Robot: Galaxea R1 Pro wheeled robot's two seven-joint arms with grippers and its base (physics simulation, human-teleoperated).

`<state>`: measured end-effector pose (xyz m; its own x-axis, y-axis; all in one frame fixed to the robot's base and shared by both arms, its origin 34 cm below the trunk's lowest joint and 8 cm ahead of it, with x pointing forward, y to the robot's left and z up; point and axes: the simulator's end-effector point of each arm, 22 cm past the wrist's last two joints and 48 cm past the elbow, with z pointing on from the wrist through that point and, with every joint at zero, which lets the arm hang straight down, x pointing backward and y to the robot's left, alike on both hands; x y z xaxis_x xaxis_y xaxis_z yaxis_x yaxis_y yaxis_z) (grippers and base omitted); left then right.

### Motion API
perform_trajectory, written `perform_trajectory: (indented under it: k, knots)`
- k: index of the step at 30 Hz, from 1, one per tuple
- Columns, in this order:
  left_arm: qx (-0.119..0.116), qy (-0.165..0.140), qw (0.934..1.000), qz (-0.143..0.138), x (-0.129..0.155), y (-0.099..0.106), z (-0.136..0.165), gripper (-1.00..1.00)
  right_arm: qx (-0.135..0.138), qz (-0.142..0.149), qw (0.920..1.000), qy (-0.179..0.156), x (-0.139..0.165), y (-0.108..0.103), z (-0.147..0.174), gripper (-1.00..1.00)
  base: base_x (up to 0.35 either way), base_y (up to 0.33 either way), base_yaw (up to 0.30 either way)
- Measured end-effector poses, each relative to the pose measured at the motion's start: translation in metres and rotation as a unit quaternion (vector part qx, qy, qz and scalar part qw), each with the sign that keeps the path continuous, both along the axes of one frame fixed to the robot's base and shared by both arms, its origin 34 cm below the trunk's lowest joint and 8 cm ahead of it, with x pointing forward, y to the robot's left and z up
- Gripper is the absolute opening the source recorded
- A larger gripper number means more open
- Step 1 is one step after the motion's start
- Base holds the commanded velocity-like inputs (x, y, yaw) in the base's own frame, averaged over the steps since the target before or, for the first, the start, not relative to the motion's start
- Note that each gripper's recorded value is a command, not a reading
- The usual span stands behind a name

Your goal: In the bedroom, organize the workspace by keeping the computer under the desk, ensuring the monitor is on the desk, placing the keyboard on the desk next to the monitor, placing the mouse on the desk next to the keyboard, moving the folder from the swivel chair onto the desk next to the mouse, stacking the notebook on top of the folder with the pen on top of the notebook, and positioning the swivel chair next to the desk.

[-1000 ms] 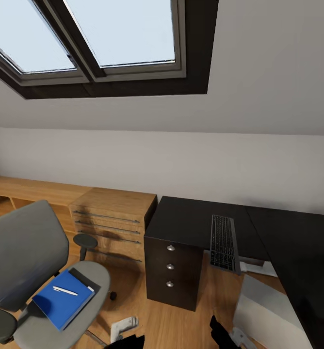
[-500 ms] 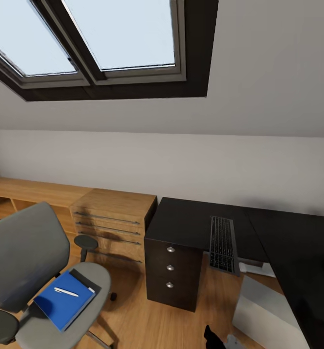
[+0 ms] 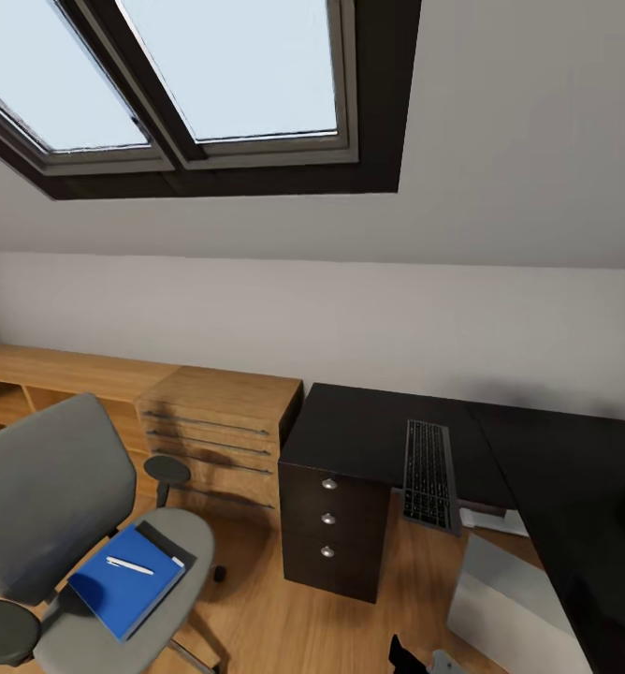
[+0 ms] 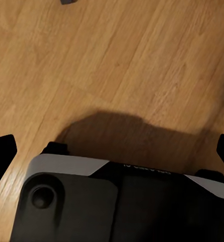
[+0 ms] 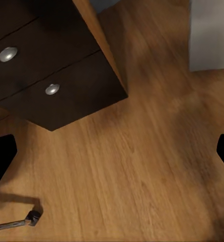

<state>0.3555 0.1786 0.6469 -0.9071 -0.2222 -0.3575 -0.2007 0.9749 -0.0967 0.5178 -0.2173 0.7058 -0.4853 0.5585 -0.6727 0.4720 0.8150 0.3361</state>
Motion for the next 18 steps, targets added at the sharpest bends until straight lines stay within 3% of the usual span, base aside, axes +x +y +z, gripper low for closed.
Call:
perform_trajectory:
  k: [6, 13, 18]
  knots:
    - [0.009, 0.014, 0.9998, 0.006, -0.016, 0.012, -0.004, 1.00, -0.007, 0.004, 0.9999, -0.007, 0.000, -0.001, 0.008, 1.00, -0.108, 0.000, -0.222]
    - [0.021, 0.009, 0.9997, 0.012, -0.029, 0.021, -0.004, 1.00, -0.014, 0.010, 0.9998, -0.008, -0.004, -0.001, 0.014, 1.00, -0.322, 0.000, -0.254]
    - [0.022, 0.009, 0.9996, 0.013, -0.032, 0.022, -0.001, 1.00, -0.023, 0.029, 0.9993, -0.010, -0.004, 0.003, 0.019, 1.00, -0.333, 0.000, -0.255]
